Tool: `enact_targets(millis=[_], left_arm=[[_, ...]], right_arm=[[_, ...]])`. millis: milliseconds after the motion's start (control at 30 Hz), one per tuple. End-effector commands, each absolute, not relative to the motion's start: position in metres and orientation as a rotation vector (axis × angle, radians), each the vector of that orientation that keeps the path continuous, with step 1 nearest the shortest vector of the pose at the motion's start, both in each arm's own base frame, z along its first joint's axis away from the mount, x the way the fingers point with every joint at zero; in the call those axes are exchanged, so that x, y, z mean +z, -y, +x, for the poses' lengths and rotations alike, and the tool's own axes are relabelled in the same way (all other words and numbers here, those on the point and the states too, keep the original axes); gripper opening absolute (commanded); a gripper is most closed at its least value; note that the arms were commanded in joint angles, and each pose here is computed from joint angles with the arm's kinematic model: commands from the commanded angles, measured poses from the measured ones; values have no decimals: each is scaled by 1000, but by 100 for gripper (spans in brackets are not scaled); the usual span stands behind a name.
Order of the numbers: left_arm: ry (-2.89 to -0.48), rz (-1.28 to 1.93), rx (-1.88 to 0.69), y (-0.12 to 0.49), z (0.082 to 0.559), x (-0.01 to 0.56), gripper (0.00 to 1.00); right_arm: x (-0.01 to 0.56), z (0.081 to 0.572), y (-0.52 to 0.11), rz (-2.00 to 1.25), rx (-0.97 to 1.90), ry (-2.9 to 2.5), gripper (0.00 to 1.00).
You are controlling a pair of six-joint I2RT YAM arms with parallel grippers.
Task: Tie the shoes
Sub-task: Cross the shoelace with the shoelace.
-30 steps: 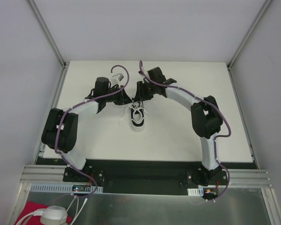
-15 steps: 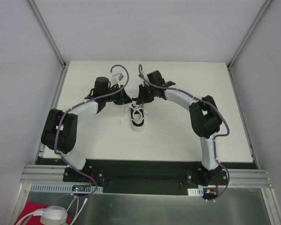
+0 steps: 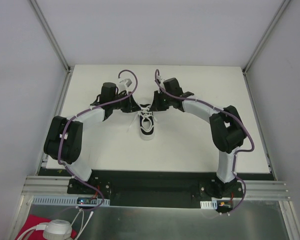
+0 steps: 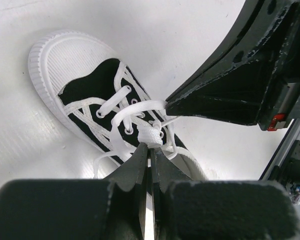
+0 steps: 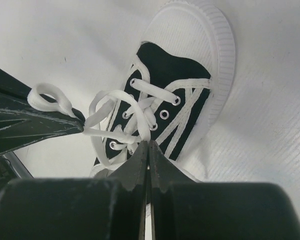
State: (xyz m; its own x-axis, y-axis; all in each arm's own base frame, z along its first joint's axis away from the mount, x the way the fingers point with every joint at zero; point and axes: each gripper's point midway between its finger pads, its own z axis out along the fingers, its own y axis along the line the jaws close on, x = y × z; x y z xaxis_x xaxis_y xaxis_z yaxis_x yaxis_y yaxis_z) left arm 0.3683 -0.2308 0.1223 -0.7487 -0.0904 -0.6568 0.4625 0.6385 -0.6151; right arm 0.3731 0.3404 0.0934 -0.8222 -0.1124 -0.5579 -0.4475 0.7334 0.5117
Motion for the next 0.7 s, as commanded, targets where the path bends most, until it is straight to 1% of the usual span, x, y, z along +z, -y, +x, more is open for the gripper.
enact_targets(millis=[0,500,667], left_arm=[[-2125,324,-1053,228,377,145,0],[-2211,276,-1022,227,387,128,0],[-2227,251,-999,224,390,124,0]], right_arm=[[136,381,-344,-393,942,-2287,1],[159,374,-341,-401,987,-2177,1],[158,368,-340,-410,1001,-2178,1]])
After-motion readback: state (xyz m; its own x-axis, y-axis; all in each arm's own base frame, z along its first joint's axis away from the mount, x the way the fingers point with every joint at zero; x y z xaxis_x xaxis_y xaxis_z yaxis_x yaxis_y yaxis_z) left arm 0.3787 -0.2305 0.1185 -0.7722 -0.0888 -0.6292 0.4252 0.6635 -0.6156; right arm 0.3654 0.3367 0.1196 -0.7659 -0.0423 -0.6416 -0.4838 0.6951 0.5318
